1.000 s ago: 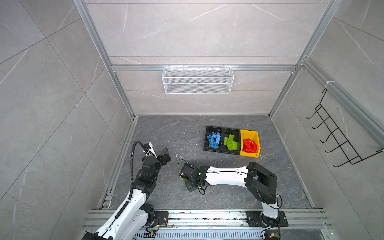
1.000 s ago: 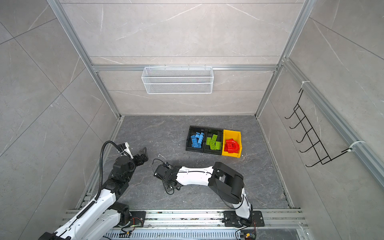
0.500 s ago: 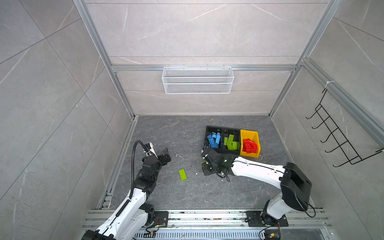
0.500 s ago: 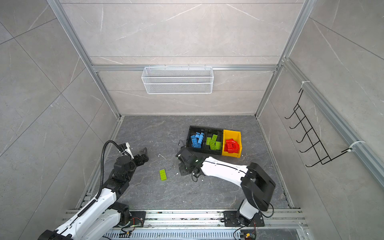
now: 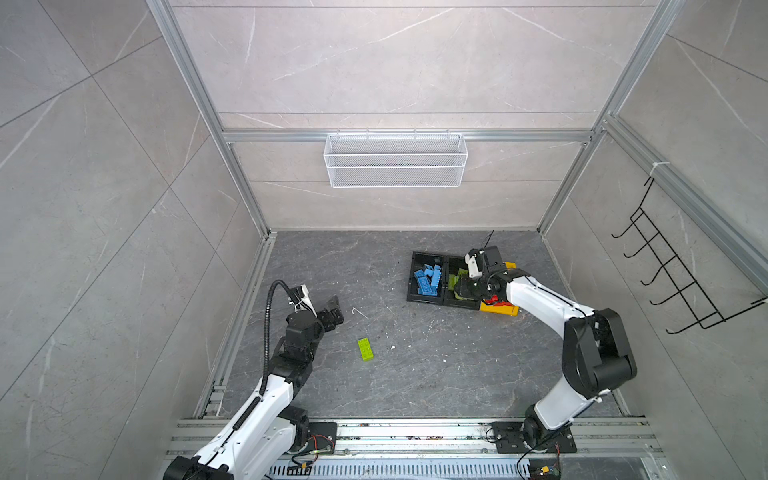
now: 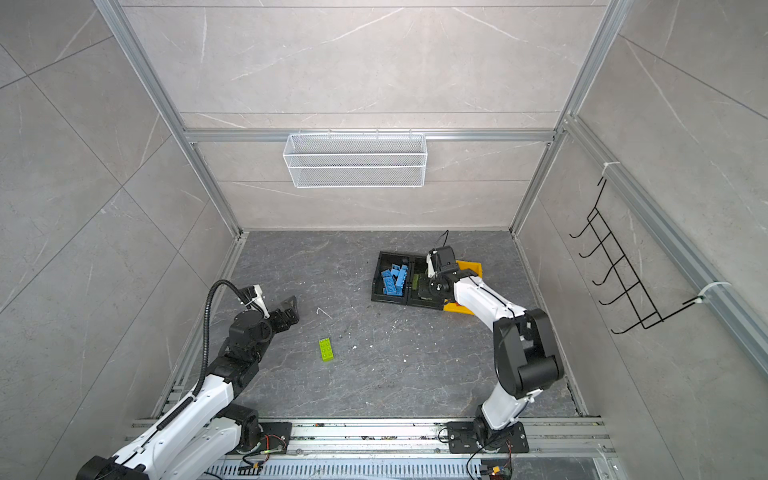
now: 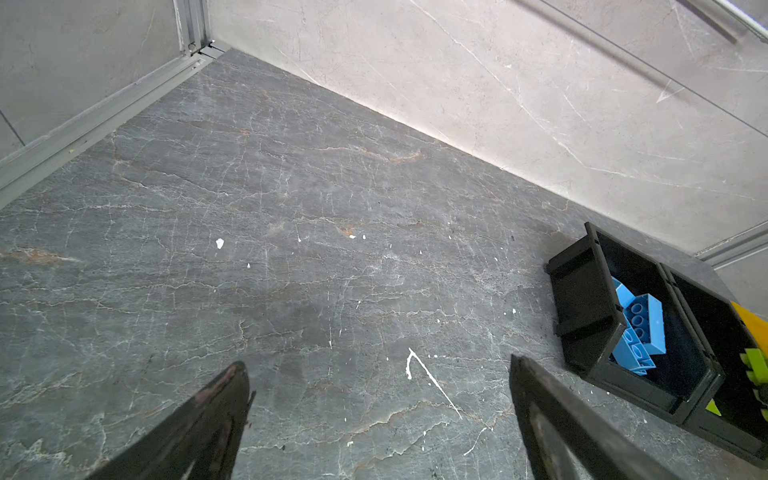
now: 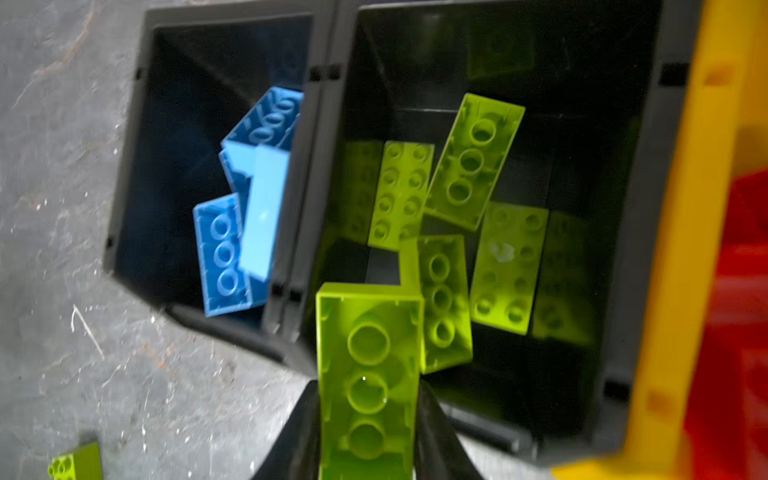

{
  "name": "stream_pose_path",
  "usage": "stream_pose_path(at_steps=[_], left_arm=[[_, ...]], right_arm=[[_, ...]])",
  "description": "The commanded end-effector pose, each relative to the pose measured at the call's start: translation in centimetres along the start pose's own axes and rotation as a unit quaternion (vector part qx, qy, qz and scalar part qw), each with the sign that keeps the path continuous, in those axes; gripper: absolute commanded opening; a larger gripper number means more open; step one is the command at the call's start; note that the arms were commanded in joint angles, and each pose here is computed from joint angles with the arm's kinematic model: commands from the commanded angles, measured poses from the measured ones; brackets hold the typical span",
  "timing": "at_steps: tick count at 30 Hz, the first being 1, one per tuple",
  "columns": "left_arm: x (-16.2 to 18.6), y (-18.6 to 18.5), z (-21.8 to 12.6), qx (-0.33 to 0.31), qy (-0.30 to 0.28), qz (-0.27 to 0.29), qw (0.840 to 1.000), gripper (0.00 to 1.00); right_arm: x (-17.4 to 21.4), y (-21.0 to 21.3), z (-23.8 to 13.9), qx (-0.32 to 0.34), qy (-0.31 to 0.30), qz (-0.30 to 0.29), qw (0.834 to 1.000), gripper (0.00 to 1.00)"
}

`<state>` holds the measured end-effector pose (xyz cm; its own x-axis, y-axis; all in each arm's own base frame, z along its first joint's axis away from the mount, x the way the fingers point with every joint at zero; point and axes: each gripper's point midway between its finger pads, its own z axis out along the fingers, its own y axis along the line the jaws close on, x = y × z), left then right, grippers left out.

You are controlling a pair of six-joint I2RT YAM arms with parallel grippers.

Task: Sort the legos into containers by color
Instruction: 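Carry the lime-green brick into the green compartment and release it, then move the right gripper back and grasp the last lime-green 2x4 brick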

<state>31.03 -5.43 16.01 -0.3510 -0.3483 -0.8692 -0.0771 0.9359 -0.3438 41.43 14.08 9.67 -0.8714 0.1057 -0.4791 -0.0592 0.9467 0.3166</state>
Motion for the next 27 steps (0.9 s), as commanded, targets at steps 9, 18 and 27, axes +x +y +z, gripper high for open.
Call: stream_pose_path(at_steps=[9,18,27], left_arm=[[-1.6,-0.6,-0.2,0.010,-0.024,-0.003,1.000,0.99],[-2.0,-0.9,-0.5,0.018,-0.030,-0.004,0.999,0.99],[-2.3,-0.7,-1.4,0.028,-0.058,-0.011,0.998,0.99]], right_arm=[[-4.3,0.1,-1.2,0.008,-0.036,-0.024,0.999,0.67],[1.5,9.9,-3.9,-0.023,-0.026,-0.121,0.992,0.69],[15.3,24.3,-0.3,-0.099,0.026,-0.203,0.974,0.69]])
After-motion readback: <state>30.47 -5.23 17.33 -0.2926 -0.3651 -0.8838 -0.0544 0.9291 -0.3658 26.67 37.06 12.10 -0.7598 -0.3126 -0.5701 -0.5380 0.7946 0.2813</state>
